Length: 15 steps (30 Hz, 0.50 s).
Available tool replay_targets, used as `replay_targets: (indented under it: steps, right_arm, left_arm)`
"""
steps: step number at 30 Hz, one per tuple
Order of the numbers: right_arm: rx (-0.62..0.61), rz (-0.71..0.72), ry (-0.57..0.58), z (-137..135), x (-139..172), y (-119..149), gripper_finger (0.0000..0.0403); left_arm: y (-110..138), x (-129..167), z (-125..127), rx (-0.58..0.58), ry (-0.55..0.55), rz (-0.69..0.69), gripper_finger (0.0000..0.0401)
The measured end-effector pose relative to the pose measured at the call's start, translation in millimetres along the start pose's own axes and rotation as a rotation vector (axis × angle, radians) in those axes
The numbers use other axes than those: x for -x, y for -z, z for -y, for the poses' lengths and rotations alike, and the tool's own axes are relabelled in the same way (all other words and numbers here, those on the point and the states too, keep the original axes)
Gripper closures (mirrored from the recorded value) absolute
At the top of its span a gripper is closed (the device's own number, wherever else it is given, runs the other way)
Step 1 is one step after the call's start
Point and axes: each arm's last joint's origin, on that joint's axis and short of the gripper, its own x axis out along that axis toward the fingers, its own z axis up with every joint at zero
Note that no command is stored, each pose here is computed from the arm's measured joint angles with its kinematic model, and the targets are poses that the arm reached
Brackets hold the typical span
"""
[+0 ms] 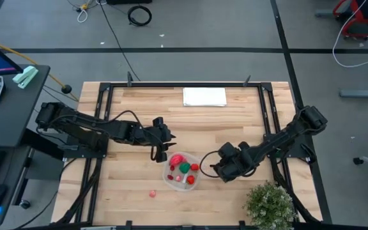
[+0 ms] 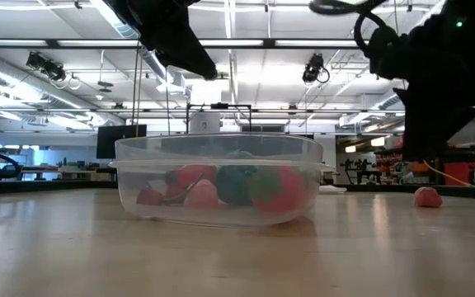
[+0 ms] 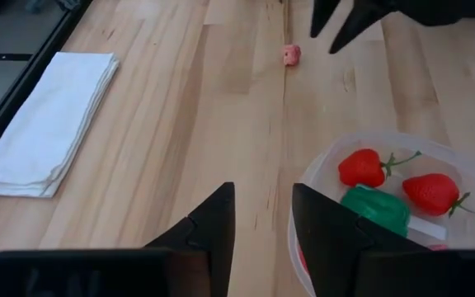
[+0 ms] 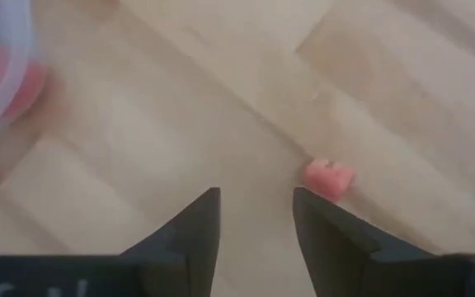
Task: Pick and placing Produce into tupperware
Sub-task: Put the pink peach into the transparent bin
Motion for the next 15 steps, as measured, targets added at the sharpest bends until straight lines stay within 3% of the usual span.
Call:
replay_targets:
  steps: [15]
  right_arm:
    - [-0.027, -0.008, 0.108, 28, -34, 14, 0.0216]
  left_arm:
    - [0, 0, 0, 0.006, 0.0, 0.001, 0.0279]
